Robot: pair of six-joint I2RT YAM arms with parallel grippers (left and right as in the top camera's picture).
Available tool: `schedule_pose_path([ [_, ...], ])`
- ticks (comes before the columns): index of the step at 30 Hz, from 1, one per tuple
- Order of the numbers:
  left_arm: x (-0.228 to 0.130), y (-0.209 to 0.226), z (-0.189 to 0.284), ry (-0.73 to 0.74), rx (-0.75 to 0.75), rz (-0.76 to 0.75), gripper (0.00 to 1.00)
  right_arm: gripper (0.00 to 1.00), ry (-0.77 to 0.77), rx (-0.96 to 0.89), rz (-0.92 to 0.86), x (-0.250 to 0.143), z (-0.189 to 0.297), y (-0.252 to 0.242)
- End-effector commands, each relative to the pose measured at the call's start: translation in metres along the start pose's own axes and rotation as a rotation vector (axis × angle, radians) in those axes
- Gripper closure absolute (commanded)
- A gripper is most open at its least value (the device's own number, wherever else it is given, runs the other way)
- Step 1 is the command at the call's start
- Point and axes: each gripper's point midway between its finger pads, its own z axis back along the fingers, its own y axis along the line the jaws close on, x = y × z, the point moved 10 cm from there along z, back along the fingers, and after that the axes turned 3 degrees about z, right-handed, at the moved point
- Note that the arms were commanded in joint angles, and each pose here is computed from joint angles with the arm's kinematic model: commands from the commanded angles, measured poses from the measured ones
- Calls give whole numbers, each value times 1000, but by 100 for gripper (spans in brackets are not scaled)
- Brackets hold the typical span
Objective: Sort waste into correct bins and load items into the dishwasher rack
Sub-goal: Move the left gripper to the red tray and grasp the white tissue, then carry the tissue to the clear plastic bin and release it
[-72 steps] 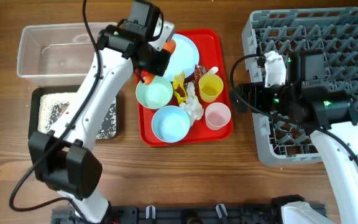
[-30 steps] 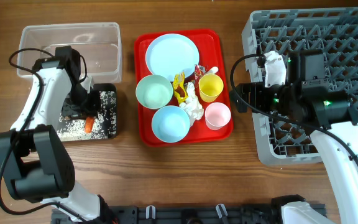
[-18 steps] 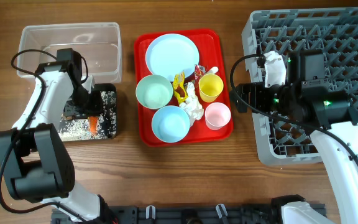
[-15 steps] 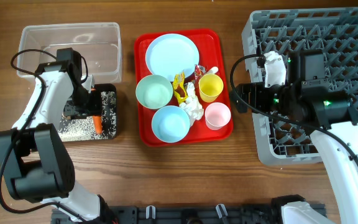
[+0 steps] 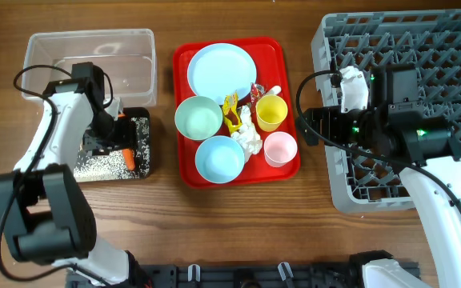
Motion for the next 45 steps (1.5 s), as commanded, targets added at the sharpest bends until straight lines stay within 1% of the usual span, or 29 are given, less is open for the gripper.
schedule_pose_path([
  [1,-2,-18,62,-213,-204,-37,18,0,11,-9,8,-1,-3,-2],
  [2,-6,-25,77,-272,-258,-64,11,0,9,-4,9,-1,-3,-1],
  [3,-10,-31,86,-307,-300,-87,8,0,7,6,9,0,-3,0],
  [4,-14,-38,96,-341,-347,-119,4,0,2,23,11,1,-3,1],
  [5,-20,-47,104,-371,-379,-157,2,0,-6,46,12,2,-3,2],
  [7,-28,-64,111,-393,-401,-222,0,0,-20,59,-8,4,-3,3],
  [11,-35,-106,109,-398,-430,-369,0,0,-23,59,-11,4,-3,3],
  [13,-36,-130,107,-433,-440,-451,0,0,-21,59,-12,4,-3,3],
  [16,-34,-156,103,-469,-451,-529,0,0,-13,59,-16,3,-3,3],
  [21,-24,-199,77,-484,-480,-644,0,0,-15,59,-16,3,-3,3],
  [24,-18,-220,53,-477,-466,-744,0,0,-14,59,-34,3,-3,3],
  [25,-16,-229,36,-456,-441,-766,0,0,-13,59,-35,3,-3,3],
  [29,-18,-244,-7,-359,-395,-853,0,0,-10,58,-42,3,-3,3],
  [31,-22,-250,-18,-336,-375,-888,0,0,-10,58,-43,3,-3,3],
  [32,-24,-252,-20,-334,-363,-910,0,0,-10,58,-43,3,-3,3],
  [35,-24,-252,-21,-354,-298,-916,0,0,-9,58,-60,3,-3,3],
  [41,-21,-253,-32,-351,-272,-964,0,0,-9,58,-61,3,-3,3],
  [45,-18,-253,-47,-326,-256,-1002,3,0,-9,59,-61,3,-3,3],
])
